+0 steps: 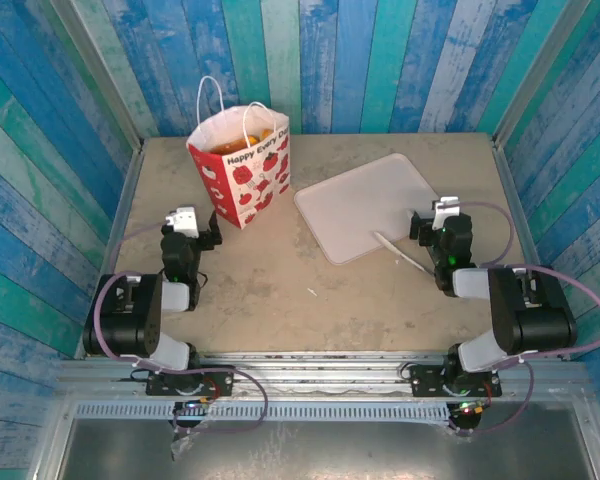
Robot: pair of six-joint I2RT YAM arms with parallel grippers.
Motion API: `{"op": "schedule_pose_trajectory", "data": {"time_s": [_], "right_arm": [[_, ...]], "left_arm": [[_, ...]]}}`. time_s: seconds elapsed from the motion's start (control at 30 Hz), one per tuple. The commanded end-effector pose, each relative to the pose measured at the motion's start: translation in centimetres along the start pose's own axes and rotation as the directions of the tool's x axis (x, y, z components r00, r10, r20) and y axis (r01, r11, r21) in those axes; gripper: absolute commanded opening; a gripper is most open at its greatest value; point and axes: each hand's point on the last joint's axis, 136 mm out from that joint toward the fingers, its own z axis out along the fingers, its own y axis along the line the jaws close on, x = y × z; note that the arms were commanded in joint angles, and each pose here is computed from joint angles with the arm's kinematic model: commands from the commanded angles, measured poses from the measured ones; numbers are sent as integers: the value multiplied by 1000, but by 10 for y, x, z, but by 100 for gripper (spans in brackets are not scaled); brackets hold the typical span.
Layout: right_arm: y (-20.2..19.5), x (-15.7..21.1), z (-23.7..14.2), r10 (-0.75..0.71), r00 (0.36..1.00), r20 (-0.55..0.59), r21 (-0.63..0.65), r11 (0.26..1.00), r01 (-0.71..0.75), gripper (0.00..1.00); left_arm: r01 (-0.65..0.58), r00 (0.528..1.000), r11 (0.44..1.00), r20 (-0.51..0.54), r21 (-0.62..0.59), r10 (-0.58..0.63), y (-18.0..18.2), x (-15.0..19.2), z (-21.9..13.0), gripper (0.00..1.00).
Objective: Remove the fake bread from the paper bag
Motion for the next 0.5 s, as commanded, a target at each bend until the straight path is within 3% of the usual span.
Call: {"op": "schedule_pose_trajectory", "data": {"time_s": [0.0,0.47], "right_arm": [[-1,0,1,-6,1000,-4,12,1000,6,100],[-2,0,1,-6,1000,-5,13,1000,6,100]], "left_arm": [[-13,1000,1000,-8,10,13,-2,2,5,94],[-13,1000,1000,-9,9,13,-2,2,5,94]]}}
